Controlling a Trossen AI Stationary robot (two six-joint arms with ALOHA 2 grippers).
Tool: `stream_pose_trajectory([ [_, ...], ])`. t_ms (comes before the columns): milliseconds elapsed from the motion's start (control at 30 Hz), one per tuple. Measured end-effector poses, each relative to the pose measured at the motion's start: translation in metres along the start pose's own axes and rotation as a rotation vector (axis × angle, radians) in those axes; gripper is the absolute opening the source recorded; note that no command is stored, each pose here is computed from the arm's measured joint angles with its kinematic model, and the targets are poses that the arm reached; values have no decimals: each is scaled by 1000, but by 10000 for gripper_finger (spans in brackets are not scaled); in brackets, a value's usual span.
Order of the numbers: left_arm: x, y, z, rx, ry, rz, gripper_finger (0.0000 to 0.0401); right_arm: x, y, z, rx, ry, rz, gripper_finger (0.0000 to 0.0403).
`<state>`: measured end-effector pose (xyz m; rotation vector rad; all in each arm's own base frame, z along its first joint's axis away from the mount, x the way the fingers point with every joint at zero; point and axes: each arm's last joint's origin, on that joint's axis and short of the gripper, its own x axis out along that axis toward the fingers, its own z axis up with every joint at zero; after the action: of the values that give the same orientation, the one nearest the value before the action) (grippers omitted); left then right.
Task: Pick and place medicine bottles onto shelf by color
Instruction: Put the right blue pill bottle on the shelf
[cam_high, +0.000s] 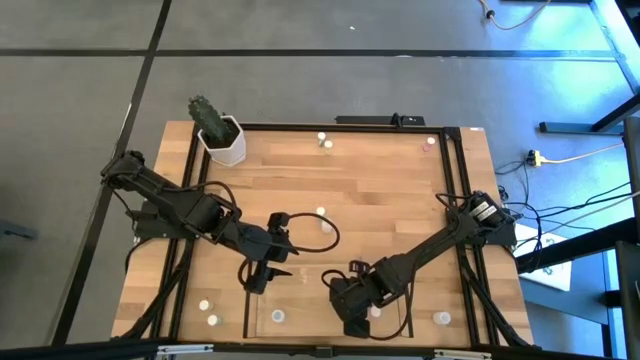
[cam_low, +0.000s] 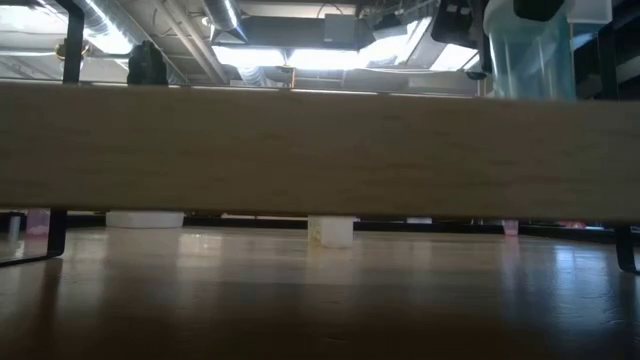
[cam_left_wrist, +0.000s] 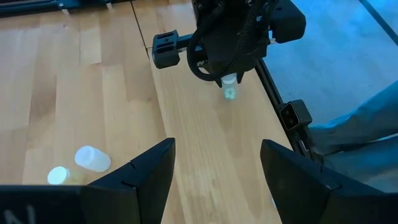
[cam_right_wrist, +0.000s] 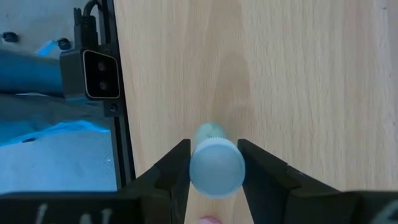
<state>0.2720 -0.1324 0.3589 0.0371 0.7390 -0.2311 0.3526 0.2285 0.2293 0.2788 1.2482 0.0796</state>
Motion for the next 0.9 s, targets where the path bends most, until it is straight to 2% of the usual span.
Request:
stream_pose_trajectory([
  [233,0,0,0,0,0,0,231,0,0,0,18,-1,0,131],
  [567,0,0,0,0,0,0,231,0,1,1,16,-10,7,167],
  [700,0,0,0,0,0,0,231,0,1,1,-22,-15,10,169],
  [900,0,0,0,0,0,0,231,0,0,3,-5,17,49,169],
])
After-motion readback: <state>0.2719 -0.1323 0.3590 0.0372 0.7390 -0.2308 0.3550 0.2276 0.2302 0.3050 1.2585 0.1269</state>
